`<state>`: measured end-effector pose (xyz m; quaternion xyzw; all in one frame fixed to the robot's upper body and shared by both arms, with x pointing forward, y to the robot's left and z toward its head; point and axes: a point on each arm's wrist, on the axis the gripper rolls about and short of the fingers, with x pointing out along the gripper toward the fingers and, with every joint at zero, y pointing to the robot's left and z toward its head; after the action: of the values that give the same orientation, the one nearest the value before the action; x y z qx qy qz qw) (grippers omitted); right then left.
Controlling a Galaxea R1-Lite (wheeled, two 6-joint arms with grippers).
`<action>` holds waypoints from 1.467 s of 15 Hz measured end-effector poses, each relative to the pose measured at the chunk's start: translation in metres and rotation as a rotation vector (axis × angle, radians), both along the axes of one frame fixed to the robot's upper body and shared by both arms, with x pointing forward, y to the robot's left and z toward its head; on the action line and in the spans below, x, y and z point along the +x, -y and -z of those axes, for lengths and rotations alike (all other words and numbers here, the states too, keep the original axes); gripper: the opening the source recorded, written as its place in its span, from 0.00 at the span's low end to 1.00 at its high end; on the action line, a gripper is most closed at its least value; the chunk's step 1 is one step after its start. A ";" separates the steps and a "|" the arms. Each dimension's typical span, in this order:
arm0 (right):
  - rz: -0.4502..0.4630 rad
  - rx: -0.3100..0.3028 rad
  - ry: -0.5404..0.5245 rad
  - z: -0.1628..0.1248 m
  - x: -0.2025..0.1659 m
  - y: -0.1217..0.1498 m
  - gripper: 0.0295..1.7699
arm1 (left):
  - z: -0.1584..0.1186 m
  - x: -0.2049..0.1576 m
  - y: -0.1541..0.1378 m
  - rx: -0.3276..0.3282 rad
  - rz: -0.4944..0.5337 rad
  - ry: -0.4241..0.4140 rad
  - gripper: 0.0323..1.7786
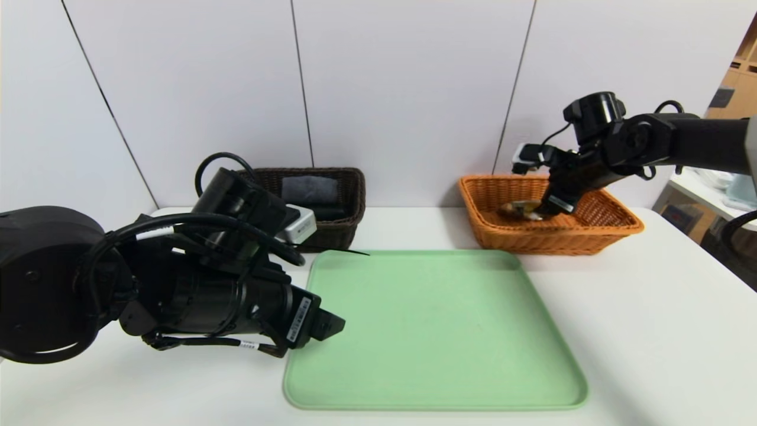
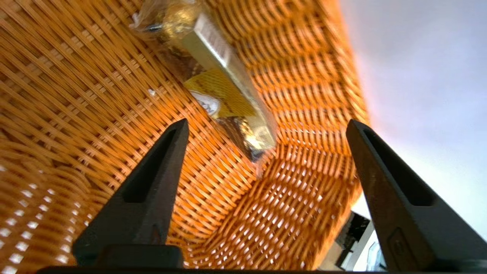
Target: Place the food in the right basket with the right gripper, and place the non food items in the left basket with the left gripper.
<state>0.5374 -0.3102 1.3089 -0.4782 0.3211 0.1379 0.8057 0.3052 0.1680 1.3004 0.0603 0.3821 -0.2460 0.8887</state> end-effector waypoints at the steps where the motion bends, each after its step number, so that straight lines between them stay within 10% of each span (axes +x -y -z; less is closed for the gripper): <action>1: 0.007 0.015 0.012 -0.006 -0.003 0.000 0.84 | -0.001 0.000 0.000 -0.001 -0.001 0.003 0.95; 7: 0.117 0.173 0.051 -0.051 -0.039 0.002 0.91 | -0.013 -0.007 -0.006 -0.028 0.001 0.038 0.95; 15: 0.336 0.534 -0.068 -0.101 -0.139 0.006 0.94 | -0.051 -0.040 -0.036 -0.086 -0.055 0.189 0.95; 22: 0.436 0.664 -0.030 -0.114 -0.246 0.013 0.96 | -0.059 -0.080 -0.086 -0.099 -0.158 0.306 0.95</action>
<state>0.2919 -0.3234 1.4233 -0.1103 0.3648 0.0672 0.9221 0.2253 0.2540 1.3595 0.0229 0.2333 -0.1818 0.9550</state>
